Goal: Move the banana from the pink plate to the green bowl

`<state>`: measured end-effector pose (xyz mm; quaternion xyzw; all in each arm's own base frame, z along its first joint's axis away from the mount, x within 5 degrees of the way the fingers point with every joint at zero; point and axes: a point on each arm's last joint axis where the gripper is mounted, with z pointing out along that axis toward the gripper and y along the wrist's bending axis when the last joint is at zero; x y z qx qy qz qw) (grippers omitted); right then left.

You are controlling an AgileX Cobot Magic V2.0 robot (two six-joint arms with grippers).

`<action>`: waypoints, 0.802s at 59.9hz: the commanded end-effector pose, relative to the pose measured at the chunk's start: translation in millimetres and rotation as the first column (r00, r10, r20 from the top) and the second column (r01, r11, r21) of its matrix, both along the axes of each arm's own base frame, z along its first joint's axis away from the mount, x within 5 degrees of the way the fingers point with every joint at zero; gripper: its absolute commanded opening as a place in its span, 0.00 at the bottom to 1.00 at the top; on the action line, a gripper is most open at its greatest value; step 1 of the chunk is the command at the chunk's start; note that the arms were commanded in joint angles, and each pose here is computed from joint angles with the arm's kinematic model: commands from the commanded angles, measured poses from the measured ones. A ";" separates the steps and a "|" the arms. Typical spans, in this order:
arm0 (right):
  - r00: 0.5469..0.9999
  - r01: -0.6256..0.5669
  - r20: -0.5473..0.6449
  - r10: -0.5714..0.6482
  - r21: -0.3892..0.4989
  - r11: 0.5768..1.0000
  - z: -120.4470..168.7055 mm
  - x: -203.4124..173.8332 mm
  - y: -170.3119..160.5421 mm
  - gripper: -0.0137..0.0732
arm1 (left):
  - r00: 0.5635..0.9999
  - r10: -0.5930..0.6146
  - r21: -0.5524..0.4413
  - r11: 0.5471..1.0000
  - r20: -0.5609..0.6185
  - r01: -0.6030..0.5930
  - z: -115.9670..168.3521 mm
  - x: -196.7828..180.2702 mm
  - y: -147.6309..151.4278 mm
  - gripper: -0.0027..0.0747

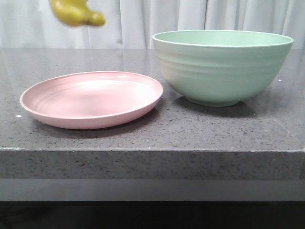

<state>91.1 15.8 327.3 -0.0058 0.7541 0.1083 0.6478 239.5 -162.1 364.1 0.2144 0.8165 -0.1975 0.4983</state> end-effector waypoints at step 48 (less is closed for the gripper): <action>0.950 -0.286 0.024 0.311 0.464 0.838 63.0 68.5 73.1 0.85 | 0.962 -0.256 -0.087 0.961 0.093 0.264 19.8 -51.5 -62.6 0.23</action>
